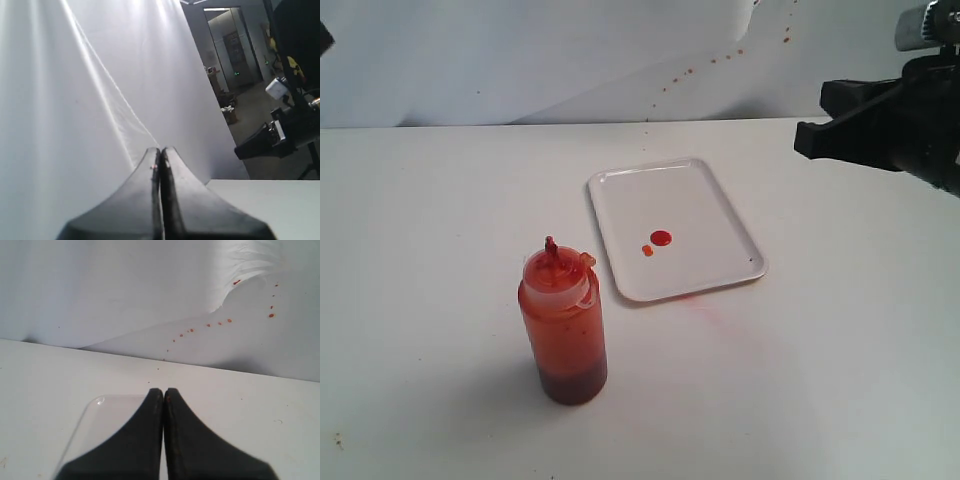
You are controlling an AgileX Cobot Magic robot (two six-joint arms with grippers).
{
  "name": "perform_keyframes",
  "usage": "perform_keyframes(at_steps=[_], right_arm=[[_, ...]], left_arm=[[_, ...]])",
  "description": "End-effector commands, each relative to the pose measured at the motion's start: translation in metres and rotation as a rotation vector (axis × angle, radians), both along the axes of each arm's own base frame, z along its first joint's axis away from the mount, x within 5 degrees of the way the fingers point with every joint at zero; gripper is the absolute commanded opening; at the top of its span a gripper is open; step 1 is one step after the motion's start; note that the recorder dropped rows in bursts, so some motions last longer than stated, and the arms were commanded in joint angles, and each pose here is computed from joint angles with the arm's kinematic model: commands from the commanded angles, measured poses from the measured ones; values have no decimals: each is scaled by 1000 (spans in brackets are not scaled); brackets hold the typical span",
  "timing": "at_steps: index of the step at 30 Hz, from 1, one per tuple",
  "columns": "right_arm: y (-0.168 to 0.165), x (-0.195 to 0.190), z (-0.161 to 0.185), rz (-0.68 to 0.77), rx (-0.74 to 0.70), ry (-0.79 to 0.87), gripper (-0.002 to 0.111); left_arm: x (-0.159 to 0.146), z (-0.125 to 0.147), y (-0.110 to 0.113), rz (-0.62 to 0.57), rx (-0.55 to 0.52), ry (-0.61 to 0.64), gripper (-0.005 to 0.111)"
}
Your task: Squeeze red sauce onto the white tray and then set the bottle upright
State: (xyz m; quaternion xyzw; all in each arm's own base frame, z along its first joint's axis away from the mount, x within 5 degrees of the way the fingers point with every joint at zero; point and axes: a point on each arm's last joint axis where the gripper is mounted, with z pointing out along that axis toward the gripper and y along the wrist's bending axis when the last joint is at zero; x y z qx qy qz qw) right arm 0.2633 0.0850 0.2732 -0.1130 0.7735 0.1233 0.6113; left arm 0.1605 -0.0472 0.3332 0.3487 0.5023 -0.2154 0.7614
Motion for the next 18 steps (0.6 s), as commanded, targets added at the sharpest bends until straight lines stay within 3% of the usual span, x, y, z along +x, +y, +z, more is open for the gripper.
perform_keyframes(at_steps=[1, 8, 18], right_arm=[[-2, -1, 1, -11, 10, 2, 0], [-2, -1, 1, -11, 10, 2, 0], [-2, -1, 1, -11, 10, 2, 0]], left_arm=[[-23, 12, -5, -8, 27, -103, 0], [-42, 22, -9, -7, 44, -184, 0], [-41, 22, -9, -8, 42, -181, 0]])
